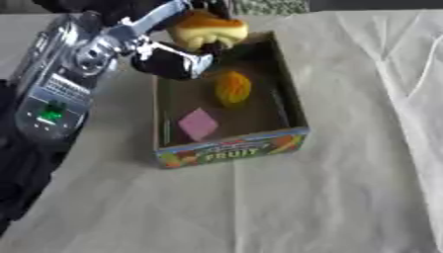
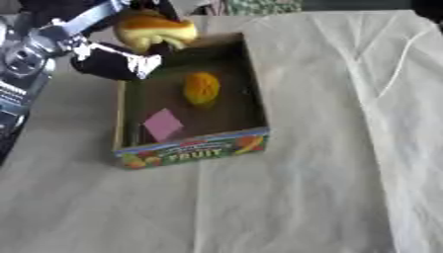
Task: Pick up objects on the table and place them in the box.
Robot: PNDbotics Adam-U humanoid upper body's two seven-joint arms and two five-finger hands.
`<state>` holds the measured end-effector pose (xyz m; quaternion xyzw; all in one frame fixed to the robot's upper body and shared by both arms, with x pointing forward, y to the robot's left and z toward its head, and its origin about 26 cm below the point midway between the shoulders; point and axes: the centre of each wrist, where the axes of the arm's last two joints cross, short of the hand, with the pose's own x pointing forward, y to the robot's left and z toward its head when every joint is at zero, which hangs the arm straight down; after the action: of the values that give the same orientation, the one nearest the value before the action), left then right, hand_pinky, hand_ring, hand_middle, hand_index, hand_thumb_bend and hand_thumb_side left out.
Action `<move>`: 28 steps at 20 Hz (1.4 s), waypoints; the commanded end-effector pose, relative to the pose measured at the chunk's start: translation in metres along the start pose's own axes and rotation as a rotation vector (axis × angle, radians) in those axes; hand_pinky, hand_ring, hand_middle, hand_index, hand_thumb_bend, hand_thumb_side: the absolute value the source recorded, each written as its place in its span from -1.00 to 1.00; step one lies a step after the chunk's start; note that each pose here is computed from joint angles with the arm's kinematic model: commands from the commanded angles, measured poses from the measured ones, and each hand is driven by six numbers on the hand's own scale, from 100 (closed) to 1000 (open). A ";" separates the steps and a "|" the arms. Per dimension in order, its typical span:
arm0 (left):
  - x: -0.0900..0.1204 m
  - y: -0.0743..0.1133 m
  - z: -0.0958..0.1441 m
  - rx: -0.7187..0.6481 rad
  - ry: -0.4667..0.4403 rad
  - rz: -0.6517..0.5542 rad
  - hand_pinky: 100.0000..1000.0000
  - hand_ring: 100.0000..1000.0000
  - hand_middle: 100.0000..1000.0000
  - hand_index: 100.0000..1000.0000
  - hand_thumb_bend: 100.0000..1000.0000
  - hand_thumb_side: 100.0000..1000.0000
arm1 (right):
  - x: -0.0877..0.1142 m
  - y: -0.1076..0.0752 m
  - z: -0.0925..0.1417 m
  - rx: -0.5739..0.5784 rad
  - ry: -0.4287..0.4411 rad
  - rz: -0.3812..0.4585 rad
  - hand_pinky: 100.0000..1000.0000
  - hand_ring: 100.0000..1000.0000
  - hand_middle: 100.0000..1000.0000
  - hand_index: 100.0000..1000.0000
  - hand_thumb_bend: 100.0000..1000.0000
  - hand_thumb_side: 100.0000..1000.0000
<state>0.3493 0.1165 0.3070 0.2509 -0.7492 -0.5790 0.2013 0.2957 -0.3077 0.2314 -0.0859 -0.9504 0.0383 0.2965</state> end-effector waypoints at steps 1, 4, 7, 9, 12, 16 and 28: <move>0.006 -0.007 -0.005 -0.011 -0.002 -0.032 0.18 0.16 0.13 0.31 -0.99 -1.00 | 0.009 -0.002 -0.007 0.009 -0.037 0.005 0.57 0.33 0.34 0.39 -1.00 0.38; 0.002 -0.025 -0.011 -0.046 0.021 -0.037 0.18 0.17 0.14 0.32 -0.92 -1.00 | 0.008 -0.001 -0.007 0.008 -0.037 0.000 0.57 0.33 0.33 0.39 -1.00 0.38; -0.004 -0.041 -0.017 -0.060 0.055 -0.077 0.21 0.20 0.16 0.34 -0.80 -1.00 | 0.008 -0.001 -0.007 0.006 -0.038 -0.004 0.57 0.33 0.33 0.39 -1.00 0.38; -0.007 -0.051 -0.020 -0.072 0.065 -0.095 0.25 0.26 0.23 0.40 -0.70 -1.00 | 0.008 -0.001 -0.006 0.005 -0.037 -0.005 0.57 0.33 0.33 0.39 -1.00 0.38; -0.010 -0.062 -0.023 -0.116 0.061 -0.114 0.64 0.63 0.59 0.76 -0.42 -1.00 | 0.008 0.000 -0.006 0.007 -0.034 -0.005 0.56 0.33 0.33 0.39 -1.00 0.38; -0.012 -0.066 -0.024 -0.131 0.061 -0.172 0.93 0.86 0.75 0.92 0.06 -0.60 | 0.007 0.000 -0.005 0.006 -0.029 -0.006 0.56 0.32 0.33 0.38 -1.00 0.39; -0.003 -0.009 -0.002 0.222 0.050 -0.193 0.75 0.77 0.64 0.78 -0.34 -0.55 | 0.007 -0.001 -0.004 0.002 -0.024 0.000 0.57 0.32 0.32 0.38 -1.00 0.37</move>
<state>0.3620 0.1059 0.2784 0.3445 -0.7562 -0.5347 0.1535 0.2958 -0.3069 0.2301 -0.0837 -0.9498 0.0334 0.2995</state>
